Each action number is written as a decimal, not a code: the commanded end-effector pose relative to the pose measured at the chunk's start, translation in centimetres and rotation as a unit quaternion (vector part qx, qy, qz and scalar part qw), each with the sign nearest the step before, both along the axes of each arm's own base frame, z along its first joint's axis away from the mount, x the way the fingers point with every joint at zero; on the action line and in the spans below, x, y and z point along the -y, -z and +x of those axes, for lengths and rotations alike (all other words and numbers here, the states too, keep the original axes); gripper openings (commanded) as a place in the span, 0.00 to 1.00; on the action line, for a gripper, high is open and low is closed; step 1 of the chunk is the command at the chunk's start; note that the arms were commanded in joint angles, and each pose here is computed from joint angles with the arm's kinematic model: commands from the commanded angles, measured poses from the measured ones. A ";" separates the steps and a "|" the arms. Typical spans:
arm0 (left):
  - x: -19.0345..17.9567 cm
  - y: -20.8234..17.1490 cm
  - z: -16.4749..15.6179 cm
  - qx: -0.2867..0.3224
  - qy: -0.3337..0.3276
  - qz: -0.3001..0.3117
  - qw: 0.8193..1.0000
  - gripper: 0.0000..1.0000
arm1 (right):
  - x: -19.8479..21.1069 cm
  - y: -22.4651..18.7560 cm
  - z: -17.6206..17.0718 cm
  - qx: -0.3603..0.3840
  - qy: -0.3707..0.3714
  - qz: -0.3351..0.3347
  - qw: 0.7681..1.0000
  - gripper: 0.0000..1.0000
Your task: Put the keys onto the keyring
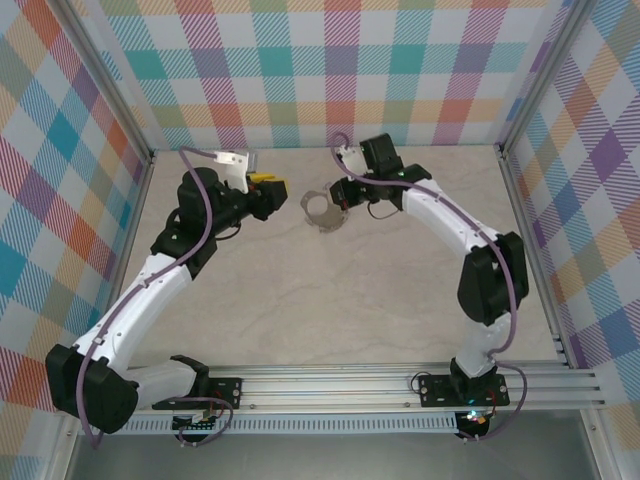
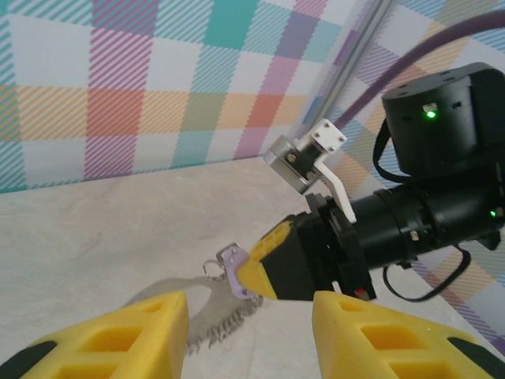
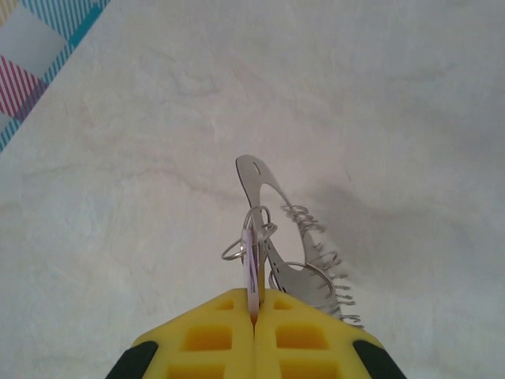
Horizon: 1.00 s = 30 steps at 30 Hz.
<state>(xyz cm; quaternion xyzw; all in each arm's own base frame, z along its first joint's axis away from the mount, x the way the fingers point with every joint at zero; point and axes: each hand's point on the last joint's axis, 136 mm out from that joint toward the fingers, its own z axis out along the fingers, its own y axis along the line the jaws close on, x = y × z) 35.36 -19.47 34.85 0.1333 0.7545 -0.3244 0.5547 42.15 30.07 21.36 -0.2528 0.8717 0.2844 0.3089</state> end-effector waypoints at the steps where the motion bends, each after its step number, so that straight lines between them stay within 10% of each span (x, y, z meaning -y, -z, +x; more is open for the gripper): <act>1: -1.3 0.1 0.0 -0.003 -0.016 0.000 1.000 0.45 | -0.9 -1.7 2.0 0.022 -0.016 0.013 1.000 0.00; 11: -1.8 0.0 0.1 -0.006 -0.017 -0.006 1.000 0.46 | -3.0 3.2 3.2 -0.049 -0.025 0.029 0.998 0.00; 30: -1.9 2.2 -0.9 -0.063 -0.023 -0.052 0.996 0.48 | -5.2 15.1 -9.3 -0.194 -0.020 0.035 0.980 0.00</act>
